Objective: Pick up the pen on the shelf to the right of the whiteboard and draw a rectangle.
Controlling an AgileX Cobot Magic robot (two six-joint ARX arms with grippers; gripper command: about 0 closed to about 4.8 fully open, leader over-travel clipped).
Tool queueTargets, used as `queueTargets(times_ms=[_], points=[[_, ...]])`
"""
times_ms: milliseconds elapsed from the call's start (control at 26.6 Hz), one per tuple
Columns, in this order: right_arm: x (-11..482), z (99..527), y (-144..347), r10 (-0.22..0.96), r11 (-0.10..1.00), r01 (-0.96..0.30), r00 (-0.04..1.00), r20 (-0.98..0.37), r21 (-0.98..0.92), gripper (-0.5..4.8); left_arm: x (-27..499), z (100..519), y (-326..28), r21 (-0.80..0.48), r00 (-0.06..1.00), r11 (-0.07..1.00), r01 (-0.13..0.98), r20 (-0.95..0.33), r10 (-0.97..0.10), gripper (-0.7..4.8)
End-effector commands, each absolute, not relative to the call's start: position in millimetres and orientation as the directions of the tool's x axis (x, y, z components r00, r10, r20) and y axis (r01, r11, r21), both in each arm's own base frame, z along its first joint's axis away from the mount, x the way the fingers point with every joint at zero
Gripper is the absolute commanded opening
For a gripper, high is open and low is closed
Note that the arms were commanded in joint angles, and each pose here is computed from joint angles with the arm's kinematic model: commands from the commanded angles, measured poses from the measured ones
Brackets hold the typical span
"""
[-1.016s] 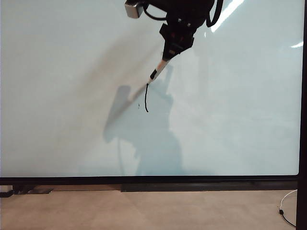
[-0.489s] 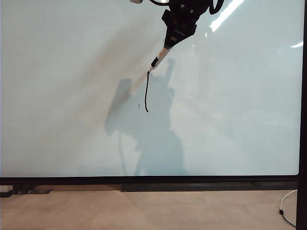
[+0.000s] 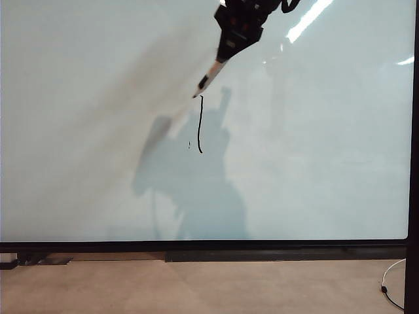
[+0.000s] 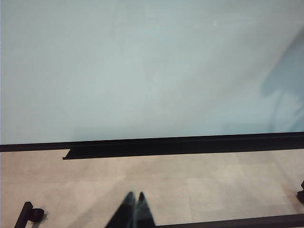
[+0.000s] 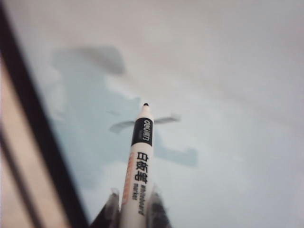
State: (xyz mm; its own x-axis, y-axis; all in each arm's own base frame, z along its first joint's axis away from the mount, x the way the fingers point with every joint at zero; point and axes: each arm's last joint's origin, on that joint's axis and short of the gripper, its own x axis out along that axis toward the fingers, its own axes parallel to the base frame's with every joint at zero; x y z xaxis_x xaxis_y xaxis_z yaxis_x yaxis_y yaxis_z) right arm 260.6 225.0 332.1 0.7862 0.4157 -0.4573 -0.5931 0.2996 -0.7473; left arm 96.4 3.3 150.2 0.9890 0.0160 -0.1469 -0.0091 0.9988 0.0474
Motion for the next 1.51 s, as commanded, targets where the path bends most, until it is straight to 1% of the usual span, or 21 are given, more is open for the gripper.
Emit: queueTargets(times_ms=[38,113,151,226,301,339,414,452,602,678,753,828,1092,1280,1506], points=[[249,328,221,0.529,0.382,-0.687,0.711,-0.463,-0.619,-0.06,96,152,3,0.048,0.991,0.999,-0.008,-0.134,0.015,-0.05],[244,327,217,0.588,0.448,-0.716,0.687,-0.427,-0.535,-0.06,96,152,3,0.048,0.991,0.999,-0.008,-0.134,0.015,-0.05],[237,324,211,0.646,0.525,-0.727,0.679,-0.348,-0.443,-0.06,96,152,3,0.048,0.991,0.999,-0.008,-0.134,0.014,-0.05],[234,320,201,0.665,0.604,-0.704,0.704,-0.251,-0.374,-0.05,96,152,3,0.048,0.991,0.999,-0.008,-0.134,0.015,-0.05],[234,315,191,0.677,0.656,-0.691,0.717,-0.166,-0.305,-0.05,96,152,3,0.048,0.991,0.999,-0.008,-0.134,0.015,-0.05],[239,306,182,0.683,0.696,-0.686,0.723,-0.1,-0.211,-0.05,96,152,3,0.048,0.991,0.999,-0.008,-0.134,0.014,-0.05],[248,292,168,0.676,0.725,-0.68,0.733,-0.081,-0.106,-0.05,96,152,3,0.048,0.991,0.999,-0.008,-0.134,0.015,-0.05],[250,289,168,0.672,0.731,-0.676,0.737,-0.08,-0.091,-0.05,96,152,3,0.048,0.991,0.999,-0.008,-0.135,0.015,-0.05],[256,278,170,0.68,0.722,-0.686,0.728,-0.088,-0.087,-0.05,96,152,3,0.048,0.991,0.999,-0.008,-0.133,0.014,-0.05],[262,275,168,0.712,0.696,-0.716,0.698,-0.078,-0.054,-0.05,96,152,3,0.048,0.991,0.999,-0.008,-0.134,0.015,-0.05],[272,268,161,0.761,0.648,-0.761,0.645,-0.069,0.033,-0.06,96,152,3,0.048,0.991,0.999,-0.008,-0.134,0.015,-0.05],[280,263,154,0.78,0.626,-0.777,0.622,-0.062,0.072,-0.06,96,152,3,0.048,0.991,0.999,-0.008,-0.134,0.015,-0.05],[286,261,145,0.763,0.646,-0.761,0.643,-0.066,0.048,-0.05,96,152,3,0.048,0.991,0.999,-0.008,-0.134,0.014,-0.05],[291,256,128,0.801,0.593,-0.805,0.588,-0.109,0.014,-0.06,96,152,3,0.048,0.991,0.999,-0.008,-0.134,0.015,-0.05],[292,253,125,0.801,0.587,-0.809,0.583,-0.138,-0.01,-0.06,96,152,3,0.048,0.991,0.999,-0.008,-0.134,0.015,-0.05]])
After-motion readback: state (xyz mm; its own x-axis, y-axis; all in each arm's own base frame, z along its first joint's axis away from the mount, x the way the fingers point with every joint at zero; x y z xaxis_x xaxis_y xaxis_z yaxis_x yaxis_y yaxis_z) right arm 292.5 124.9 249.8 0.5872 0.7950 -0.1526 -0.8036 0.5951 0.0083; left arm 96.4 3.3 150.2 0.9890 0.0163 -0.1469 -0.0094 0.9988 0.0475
